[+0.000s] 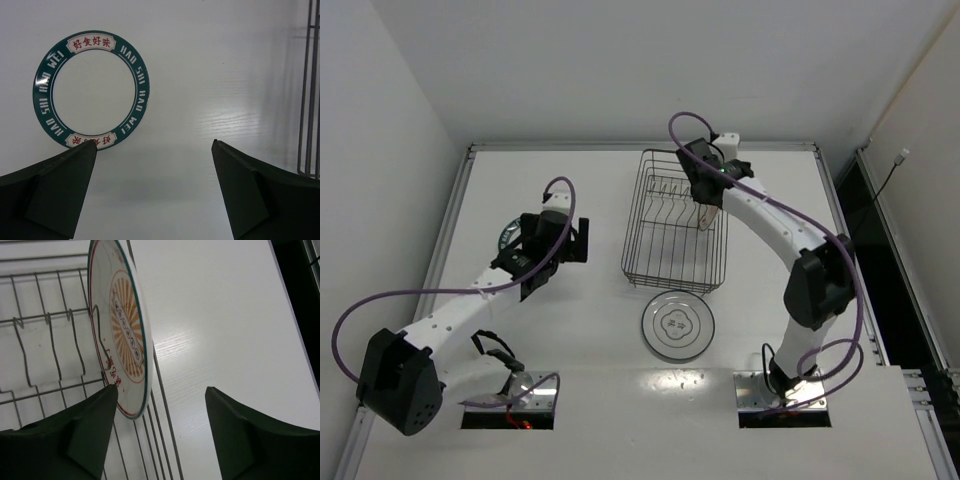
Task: Load the plates into the dish rack
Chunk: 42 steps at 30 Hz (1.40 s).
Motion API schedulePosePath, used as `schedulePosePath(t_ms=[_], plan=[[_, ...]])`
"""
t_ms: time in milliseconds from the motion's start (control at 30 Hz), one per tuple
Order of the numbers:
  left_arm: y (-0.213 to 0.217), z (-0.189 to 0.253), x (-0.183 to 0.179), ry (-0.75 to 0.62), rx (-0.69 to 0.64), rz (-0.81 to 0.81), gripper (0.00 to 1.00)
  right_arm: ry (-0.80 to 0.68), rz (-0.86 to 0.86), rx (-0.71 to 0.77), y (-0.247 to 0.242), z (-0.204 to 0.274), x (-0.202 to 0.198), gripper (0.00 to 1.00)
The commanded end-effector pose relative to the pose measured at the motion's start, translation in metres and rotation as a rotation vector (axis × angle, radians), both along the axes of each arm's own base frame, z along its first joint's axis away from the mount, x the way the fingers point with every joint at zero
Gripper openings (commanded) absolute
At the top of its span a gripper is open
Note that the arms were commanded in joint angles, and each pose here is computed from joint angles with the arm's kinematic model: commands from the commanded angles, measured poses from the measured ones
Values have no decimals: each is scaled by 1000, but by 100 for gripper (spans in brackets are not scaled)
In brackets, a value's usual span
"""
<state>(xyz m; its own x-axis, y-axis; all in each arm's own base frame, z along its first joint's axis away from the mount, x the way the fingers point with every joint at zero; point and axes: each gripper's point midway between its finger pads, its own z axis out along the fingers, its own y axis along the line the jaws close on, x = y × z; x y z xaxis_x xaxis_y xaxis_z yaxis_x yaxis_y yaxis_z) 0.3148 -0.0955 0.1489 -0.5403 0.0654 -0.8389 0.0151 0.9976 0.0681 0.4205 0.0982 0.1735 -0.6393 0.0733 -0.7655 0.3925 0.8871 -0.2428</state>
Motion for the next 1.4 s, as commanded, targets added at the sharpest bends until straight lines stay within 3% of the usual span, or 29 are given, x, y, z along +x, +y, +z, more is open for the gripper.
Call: schedulePosePath(t_ms=[0,67,133,200,333,433,667,800,833,967,1000,1067,1100,1200,1267,1367], plan=[[11,2,14,-21,13,87,100,-136,18,58,-9,66,-15,70],[13,6,29,-13,23,122,100,-161,79,115,-2,82,-22,76],[29,-20,39,92,156,203,100,-206,135,192,3,100,-41,77],[40,-17,58,139,199,266,100,-282,212,279,14,117,-47,78],[40,-56,79,247,196,262,96,-324,350,409,28,129,-79,81],[47,-80,88,311,224,272,96,-300,388,437,28,132,-96,82],[47,-124,93,455,249,269,85,-354,408,475,15,143,-129,82],[49,-148,85,524,283,266,64,-373,413,494,12,148,-138,82],[51,-150,84,528,295,272,45,-368,421,500,12,148,-142,82],[59,-170,68,587,336,275,29,-359,421,512,10,146,-149,82],[62,-171,68,587,326,292,20,-374,431,522,10,150,-153,82],[61,-174,67,589,324,280,11,-365,425,527,9,144,-155,82],[60,-175,70,593,326,280,0,-371,426,529,7,146,-158,82],[60,-165,77,581,334,289,0,-365,419,534,5,141,-164,82],[59,-132,88,500,325,314,0,-350,409,524,0,136,-169,82],[35,-59,117,322,196,303,0,-339,407,520,-4,134,-177,82]])
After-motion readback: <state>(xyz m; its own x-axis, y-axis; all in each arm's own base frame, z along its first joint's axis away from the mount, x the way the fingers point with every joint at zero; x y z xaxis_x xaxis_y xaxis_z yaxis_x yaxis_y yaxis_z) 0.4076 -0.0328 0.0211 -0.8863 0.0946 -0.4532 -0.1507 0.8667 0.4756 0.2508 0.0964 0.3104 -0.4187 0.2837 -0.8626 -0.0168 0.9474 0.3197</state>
